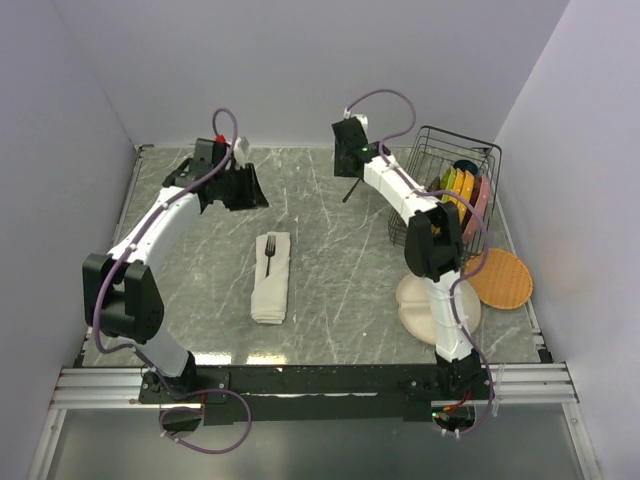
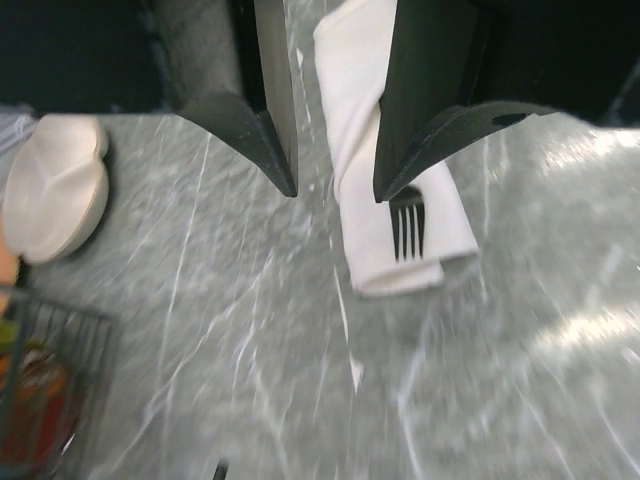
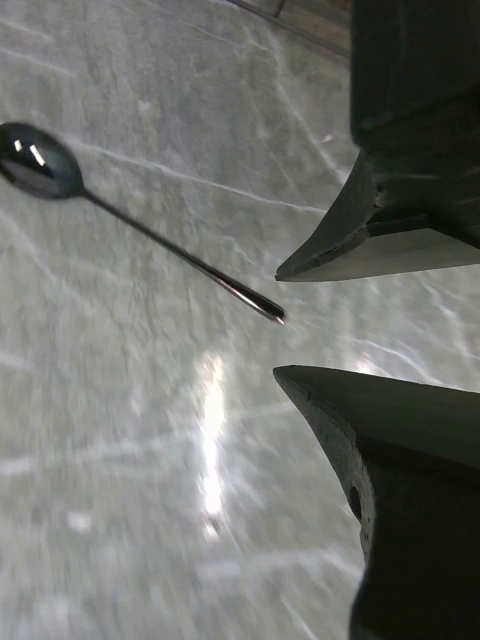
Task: Fold the napkin into a case and place the utensils inside
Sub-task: Insert the fork into the folded napkin, then move the spoon to the center of the board.
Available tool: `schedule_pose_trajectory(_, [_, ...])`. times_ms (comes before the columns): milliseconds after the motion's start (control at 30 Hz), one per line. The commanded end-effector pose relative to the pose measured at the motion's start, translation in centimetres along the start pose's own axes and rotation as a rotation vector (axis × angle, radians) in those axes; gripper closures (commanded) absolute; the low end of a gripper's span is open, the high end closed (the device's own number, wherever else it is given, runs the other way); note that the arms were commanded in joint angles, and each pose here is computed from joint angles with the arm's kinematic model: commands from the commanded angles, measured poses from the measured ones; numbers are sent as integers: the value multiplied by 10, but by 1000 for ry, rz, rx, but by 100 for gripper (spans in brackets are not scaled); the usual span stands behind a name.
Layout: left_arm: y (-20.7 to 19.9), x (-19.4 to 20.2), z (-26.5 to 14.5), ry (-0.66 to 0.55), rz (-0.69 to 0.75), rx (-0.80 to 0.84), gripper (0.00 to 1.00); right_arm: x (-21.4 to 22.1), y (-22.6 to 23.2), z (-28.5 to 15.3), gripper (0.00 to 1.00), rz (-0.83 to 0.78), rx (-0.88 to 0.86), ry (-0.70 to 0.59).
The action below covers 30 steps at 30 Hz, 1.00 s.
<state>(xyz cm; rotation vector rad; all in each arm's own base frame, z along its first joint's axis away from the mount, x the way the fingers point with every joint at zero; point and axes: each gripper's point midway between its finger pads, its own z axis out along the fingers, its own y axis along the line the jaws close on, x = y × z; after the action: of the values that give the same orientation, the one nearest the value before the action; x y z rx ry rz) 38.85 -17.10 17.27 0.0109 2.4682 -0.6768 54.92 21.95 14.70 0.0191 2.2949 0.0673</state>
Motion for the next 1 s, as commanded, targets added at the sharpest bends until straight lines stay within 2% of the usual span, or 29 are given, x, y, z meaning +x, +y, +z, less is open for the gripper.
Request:
schedule_pose_trajectory(0, [-8, -44, -23, -154, 10, 11, 58, -19, -21, 32, 49, 40, 174, -118])
schedule_pose_trajectory(100, [-4, -50, -27, -164, 4, 1, 58, -25, -27, 48, 43, 49, 203, -164])
schedule_pose_trajectory(200, [5, -53, -27, -167, -6, -14, 59, -28, -33, 57, 41, 44, 219, -194])
schedule_pose_trajectory(367, [21, -49, -19, -131, -59, -19, 59, -20, -43, 74, 37, 62, 237, -168])
schedule_pose_trajectory(533, [29, -55, -14, -120, -84, -22, 59, -30, -39, 76, 32, 99, 210, -190])
schedule_pose_trajectory(767, [47, -63, -8, -106, -127, -26, 60, -6, -32, 78, 31, 162, 94, -64])
schedule_pose_trajectory(967, [46, -65, -4, -91, -142, -13, 60, 9, -48, 90, 32, 216, 151, -14])
